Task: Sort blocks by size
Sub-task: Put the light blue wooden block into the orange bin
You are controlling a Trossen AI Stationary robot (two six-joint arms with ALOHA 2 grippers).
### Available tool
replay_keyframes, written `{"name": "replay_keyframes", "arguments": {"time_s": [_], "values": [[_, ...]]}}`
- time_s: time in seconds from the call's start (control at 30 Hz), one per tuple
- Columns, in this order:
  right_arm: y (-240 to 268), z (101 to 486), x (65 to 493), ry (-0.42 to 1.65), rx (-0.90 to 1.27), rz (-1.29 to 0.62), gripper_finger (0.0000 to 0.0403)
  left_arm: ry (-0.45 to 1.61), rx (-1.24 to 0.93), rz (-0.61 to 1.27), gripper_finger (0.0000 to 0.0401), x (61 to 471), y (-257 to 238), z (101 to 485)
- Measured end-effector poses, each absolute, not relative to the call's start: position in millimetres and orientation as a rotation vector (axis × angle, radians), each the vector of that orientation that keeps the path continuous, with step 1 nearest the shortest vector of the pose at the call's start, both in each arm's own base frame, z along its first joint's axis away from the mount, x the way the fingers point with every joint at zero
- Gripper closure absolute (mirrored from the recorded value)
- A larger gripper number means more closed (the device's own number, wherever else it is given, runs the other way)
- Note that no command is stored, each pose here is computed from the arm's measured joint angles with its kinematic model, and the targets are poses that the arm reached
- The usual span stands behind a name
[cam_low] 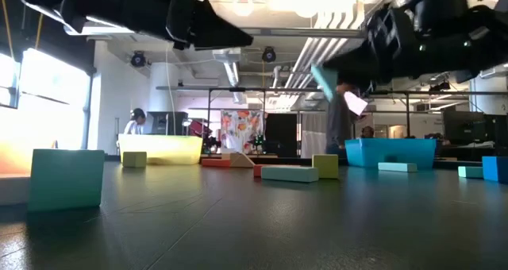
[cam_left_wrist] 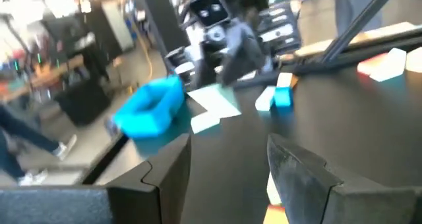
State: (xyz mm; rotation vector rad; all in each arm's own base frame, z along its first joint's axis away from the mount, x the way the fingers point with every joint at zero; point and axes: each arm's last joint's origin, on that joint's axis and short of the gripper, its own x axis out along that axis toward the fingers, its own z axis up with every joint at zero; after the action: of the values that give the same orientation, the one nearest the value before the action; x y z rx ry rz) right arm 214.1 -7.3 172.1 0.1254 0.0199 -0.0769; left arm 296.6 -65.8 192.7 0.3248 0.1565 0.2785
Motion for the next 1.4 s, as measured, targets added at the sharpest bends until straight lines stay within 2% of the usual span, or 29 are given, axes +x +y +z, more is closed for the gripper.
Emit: {"name": "replay_keyframes", "arguments": {"time_s": [0.17,0.43,0.6,0.93,1.1,1.33,1.4], "values": [[6.5,192.3,219.0,-0.126,0.046,-0.014,0.0281,0.055,0.327,0.196,0.0213,319.9,-62.9,185.1],[35.3,215.9,240.8,-0.201,-0.115,0.086,0.0281,-0.014,0.109,0.016,0.0193,360.8,-41.2,181.1],[44.5,214.5,251.5,-0.188,-0.144,0.112,0.0281,-0.036,0.015,-0.046,0.0170,367.2,-33.2,185.8],[46.2,201.6,267.1,-0.124,-0.147,0.052,0.0274,-0.043,0.007,-0.045,0.0170,366.5,-35.8,187.7],[47.0,201.7,271.4,-0.124,-0.147,0.052,0.0272,-0.039,0.001,-0.046,0.0199,366.5,-35.9,187.3],[46.7,200.5,271.6,-0.111,-0.132,0.047,0.0258,-0.007,0.032,-0.046,0.0294,365.4,-40.7,186.2],[46.9,199.9,271.6,-0.107,-0.123,0.053,0.0246,0.043,0.039,-0.040,0.0295,363.4,-43.4,187.2]]}}
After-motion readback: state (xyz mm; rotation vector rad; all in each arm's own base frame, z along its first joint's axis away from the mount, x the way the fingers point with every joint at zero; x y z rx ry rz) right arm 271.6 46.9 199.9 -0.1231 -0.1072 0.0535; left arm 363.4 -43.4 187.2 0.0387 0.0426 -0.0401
